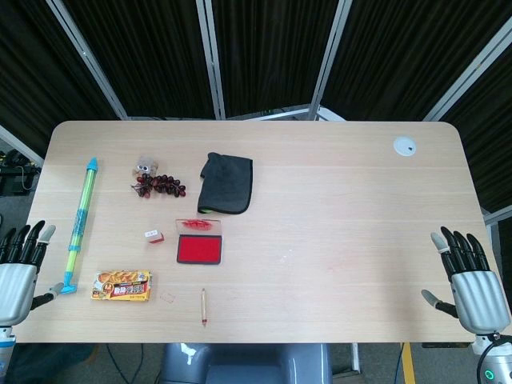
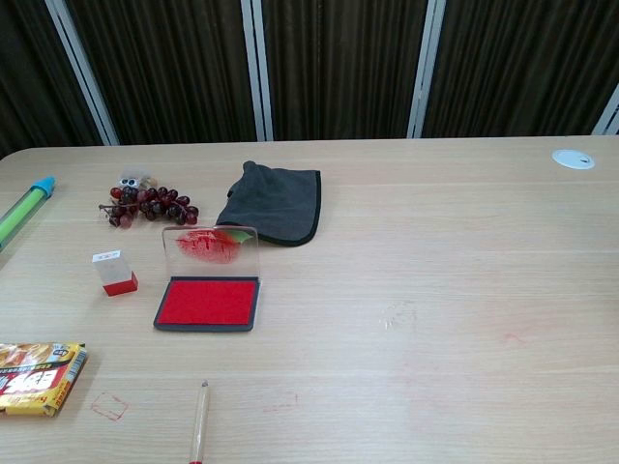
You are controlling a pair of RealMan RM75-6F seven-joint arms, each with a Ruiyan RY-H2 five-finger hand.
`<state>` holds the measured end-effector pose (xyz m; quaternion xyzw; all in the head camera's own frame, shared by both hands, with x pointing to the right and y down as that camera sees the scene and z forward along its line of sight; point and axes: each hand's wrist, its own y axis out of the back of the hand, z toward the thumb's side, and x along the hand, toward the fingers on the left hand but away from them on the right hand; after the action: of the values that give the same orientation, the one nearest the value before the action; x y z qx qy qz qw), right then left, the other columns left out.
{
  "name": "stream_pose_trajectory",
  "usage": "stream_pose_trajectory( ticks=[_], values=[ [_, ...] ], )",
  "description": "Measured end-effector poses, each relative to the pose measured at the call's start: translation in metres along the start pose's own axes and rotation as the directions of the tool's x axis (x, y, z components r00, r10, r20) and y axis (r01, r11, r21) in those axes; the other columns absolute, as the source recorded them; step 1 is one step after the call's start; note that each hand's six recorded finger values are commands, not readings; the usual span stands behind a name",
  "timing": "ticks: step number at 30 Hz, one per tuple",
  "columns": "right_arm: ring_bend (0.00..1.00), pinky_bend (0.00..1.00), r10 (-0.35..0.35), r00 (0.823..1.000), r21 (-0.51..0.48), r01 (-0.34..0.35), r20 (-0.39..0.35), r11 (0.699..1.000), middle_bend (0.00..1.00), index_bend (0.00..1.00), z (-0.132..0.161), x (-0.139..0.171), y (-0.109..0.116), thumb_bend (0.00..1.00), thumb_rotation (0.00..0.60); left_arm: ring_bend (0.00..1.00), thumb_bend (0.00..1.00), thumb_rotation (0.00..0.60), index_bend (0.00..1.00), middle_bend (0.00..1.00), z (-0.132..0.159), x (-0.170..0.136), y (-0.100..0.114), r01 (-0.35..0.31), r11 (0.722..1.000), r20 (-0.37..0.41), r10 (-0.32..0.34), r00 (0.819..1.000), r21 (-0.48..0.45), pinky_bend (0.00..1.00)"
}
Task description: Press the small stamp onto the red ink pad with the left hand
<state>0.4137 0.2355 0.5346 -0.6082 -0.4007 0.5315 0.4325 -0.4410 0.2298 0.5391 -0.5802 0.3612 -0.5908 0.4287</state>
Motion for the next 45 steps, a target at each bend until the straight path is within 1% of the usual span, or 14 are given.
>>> stream_pose_trajectory(
  ticks=[5, 7, 9, 12, 15, 18, 22, 26, 28, 30, 32, 34, 36, 45],
  values=[
    [0.0, 0.0, 0.007, 1.0, -0.005, -0.007, -0.003, 1.0, 0.0, 0.0, 0.0, 0.0, -0.002, 0.0, 0.6, 0.0, 0.0, 0.6, 0.0, 0.0, -0.001, 0.0, -0.002, 0.012, 1.0, -0.002, -0.012, 1.0, 0.003, 0.01],
    [0.0, 0.0, 0.01, 1.0, -0.006, -0.01, -0.006, 1.0, 0.0, 0.0, 0.001, -0.001, -0.002, 0.0, 0.6, 0.16, 0.0, 0.6, 0.0, 0.0, -0.002, 0.001, -0.003, 0.012, 1.0, 0.0, -0.012, 1.0, 0.006, 0.23],
    [0.0, 0.0, 0.013, 1.0, -0.015, -0.013, -0.012, 1.0, 0.0, 0.0, 0.003, -0.002, -0.003, 0.0, 0.6, 0.48, 0.0, 0.6, 0.0, 0.0, -0.001, 0.005, -0.003, 0.005, 1.0, 0.009, -0.005, 1.0, 0.004, 0.59],
    [0.0, 0.0, 0.029, 0.999, -0.015, -0.029, -0.02, 0.999, 0.0, 0.0, 0.005, -0.004, -0.006, 0.0, 0.6, 0.68, 0.02, 0.6, 0.0, 0.0, 0.004, 0.018, -0.01, 0.03, 0.999, 0.013, -0.03, 0.999, -0.02, 0.75],
    [0.0, 0.0, 0.043, 0.999, -0.009, -0.043, -0.015, 0.999, 0.0, 0.0, 0.004, -0.007, -0.01, 0.0, 0.6, 0.82, 0.09, 0.6, 0.0, 0.0, 0.011, 0.041, -0.023, 0.076, 0.995, -0.003, -0.077, 0.997, -0.059, 0.86],
    [0.0, 0.0, 0.051, 0.999, -0.011, -0.051, 0.001, 0.999, 0.0, 0.0, 0.0, -0.01, -0.013, 0.0, 0.6, 0.85, 0.13, 0.6, 0.01, 0.04, 0.029, 0.07, -0.039, 0.12, 0.986, -0.013, -0.123, 0.992, -0.113, 0.9],
    [0.0, 0.0, 0.053, 0.998, -0.011, -0.053, 0.022, 0.999, 0.0, 0.0, -0.005, -0.012, -0.014, 0.0, 0.6, 0.86, 0.14, 0.6, 0.08, 0.1, 0.055, 0.1, -0.059, 0.181, 0.969, -0.026, -0.188, 0.982, -0.169, 0.9],
    [0.0, 0.0, 0.06, 0.997, -0.009, -0.059, 0.041, 0.998, 0.0, 0.0, -0.01, -0.013, -0.015, 0.0, 0.6, 0.86, 0.17, 0.6, 0.2, 0.18, 0.081, 0.12, -0.081, 0.244, 0.937, -0.046, -0.263, 0.964, -0.252, 0.91],
    [0.0, 0.0, 0.066, 0.997, -0.009, -0.066, 0.044, 0.998, 0.0, 0.0, -0.011, -0.013, -0.017, 0.0, 0.6, 0.86, 0.17, 0.6, 0.25, 0.24, 0.095, 0.127, -0.088, 0.263, 0.922, -0.047, -0.287, 0.957, -0.286, 0.91],
    [0.0, 0.0, 0.075, 0.996, -0.009, -0.074, 0.046, 0.997, 0.0, 0.0, -0.011, -0.013, -0.019, 0.0, 0.6, 0.86, 0.17, 0.6, 0.33, 0.29, 0.109, 0.134, -0.094, 0.271, 0.908, -0.046, -0.301, 0.953, -0.318, 0.91],
    [0.0, 0.0, 0.079, 0.996, -0.007, -0.078, 0.05, 0.997, 0.0, 0.0, -0.012, -0.013, -0.02, 0.0, 0.6, 0.87, 0.17, 0.6, 0.39, 0.32, 0.117, 0.139, -0.097, 0.258, 0.912, -0.056, -0.29, 0.955, -0.32, 0.91],
    [0.0, 0.0, 0.08, 0.995, -0.007, -0.08, 0.053, 0.997, 0.0, 0.0, -0.014, -0.014, -0.021, 0.0, 0.6, 0.87, 0.17, 0.6, 0.4, 0.34, 0.121, 0.142, -0.099, 0.239, 0.92, -0.072, -0.274, 0.959, -0.312, 0.91],
    [0.0, 0.0, 0.081, 0.995, -0.007, -0.081, 0.055, 0.997, 0.0, 0.0, -0.014, -0.014, -0.021, 0.0, 0.6, 0.87, 0.17, 0.6, 0.42, 0.34, 0.125, 0.145, -0.103, 0.232, 0.923, -0.091, -0.272, 0.958, -0.307, 0.91],
    [0.0, 0.0, 0.086, 0.994, -0.013, -0.086, 0.067, 0.996, 0.0, 0.0, -0.019, -0.015, -0.023, 0.0, 0.6, 0.87, 0.17, 0.6, 0.42, 0.35, 0.126, 0.15, -0.126, 0.254, 0.922, -0.19, -0.317, 0.929, -0.293, 0.91]
  ],
)
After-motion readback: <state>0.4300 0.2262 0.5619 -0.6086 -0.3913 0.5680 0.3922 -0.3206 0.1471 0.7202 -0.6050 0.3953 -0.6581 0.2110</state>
